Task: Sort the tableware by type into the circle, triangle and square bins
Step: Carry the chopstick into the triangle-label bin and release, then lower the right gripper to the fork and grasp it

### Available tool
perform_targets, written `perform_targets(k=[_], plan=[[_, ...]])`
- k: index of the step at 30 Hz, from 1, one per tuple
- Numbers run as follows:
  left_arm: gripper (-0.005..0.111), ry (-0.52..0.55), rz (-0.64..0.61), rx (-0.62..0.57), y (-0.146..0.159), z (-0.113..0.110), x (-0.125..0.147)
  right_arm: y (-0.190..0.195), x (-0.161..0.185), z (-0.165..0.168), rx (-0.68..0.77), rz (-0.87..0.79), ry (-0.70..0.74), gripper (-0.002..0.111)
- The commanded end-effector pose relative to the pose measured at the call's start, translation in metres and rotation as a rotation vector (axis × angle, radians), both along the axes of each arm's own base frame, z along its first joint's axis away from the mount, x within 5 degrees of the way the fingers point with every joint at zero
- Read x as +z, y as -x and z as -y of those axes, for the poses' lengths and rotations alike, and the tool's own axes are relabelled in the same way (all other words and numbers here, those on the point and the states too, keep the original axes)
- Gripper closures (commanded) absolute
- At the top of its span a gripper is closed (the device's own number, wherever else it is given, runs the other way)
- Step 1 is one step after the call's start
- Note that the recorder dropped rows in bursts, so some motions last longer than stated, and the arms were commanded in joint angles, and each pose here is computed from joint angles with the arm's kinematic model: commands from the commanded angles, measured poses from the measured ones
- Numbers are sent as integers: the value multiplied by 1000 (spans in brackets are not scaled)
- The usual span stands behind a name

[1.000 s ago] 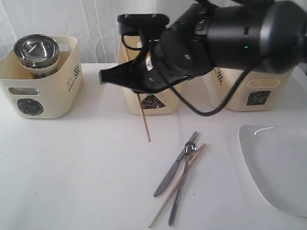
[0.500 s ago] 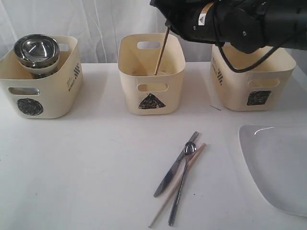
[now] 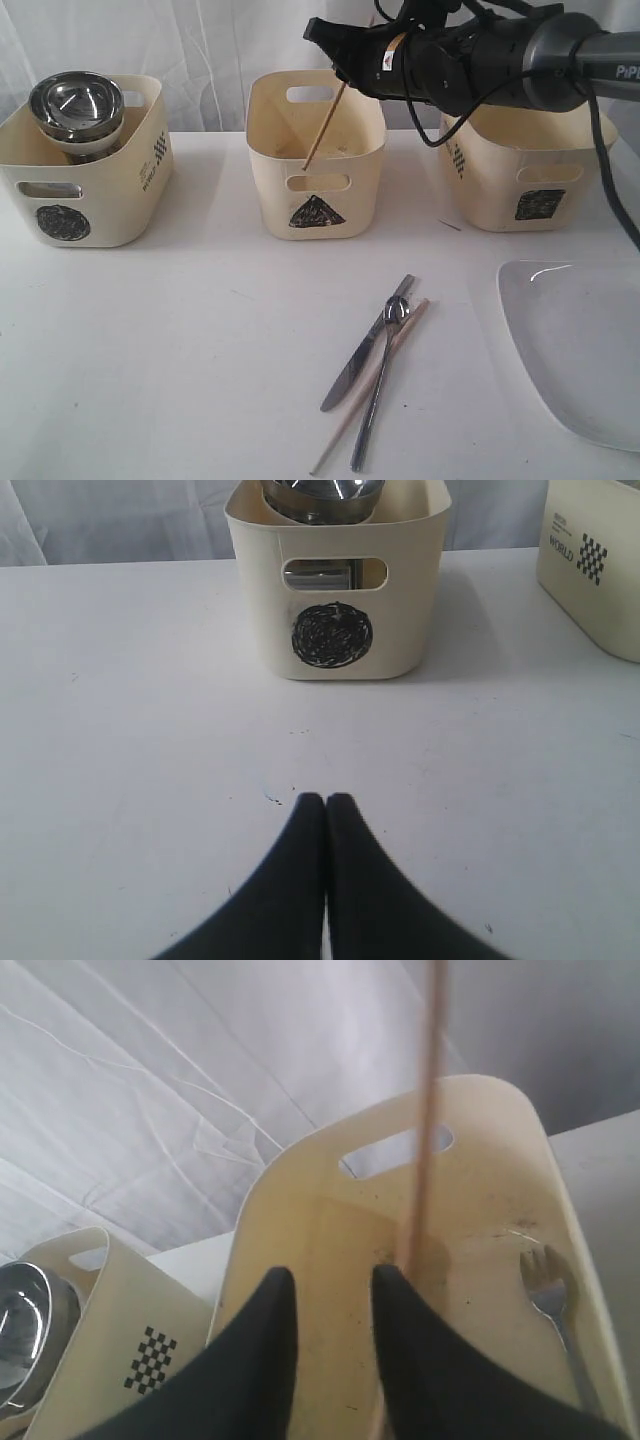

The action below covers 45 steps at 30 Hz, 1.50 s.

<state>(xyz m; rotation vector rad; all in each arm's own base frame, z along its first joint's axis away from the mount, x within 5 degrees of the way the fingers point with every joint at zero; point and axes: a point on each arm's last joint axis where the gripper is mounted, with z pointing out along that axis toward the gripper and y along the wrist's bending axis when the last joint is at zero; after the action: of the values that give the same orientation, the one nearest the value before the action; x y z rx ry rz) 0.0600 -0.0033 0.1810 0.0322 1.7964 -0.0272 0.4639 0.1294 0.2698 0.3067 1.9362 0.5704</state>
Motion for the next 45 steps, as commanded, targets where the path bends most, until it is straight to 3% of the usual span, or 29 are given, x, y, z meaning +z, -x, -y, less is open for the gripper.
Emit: perform_targets(k=[1, 10, 17, 21, 26, 28, 35, 45], plan=[[107, 11, 3, -1, 0, 0, -1, -2, 4, 3, 16, 24, 61, 75], [107, 11, 3, -1, 0, 0, -1, 29, 24, 21, -5, -175, 300, 80], [107, 11, 3, -1, 0, 0, -1, 120, 6, 35, 81, -452, 508, 80], [107, 11, 3, -1, 0, 0, -1, 178, -25, 29, 118, -628, 447, 79], [107, 11, 3, -1, 0, 0, -1, 219, -61, 16, 75, -746, 353, 65], [107, 11, 3, -1, 0, 0, -1, 227, -69, 4, 119, -746, 363, 59], [107, 11, 3, -1, 0, 0, -1, 227, -99, -28, 179, -765, 358, 60], [107, 11, 3, -1, 0, 0, -1, 223, -119, -33, 198, -788, 386, 64]])
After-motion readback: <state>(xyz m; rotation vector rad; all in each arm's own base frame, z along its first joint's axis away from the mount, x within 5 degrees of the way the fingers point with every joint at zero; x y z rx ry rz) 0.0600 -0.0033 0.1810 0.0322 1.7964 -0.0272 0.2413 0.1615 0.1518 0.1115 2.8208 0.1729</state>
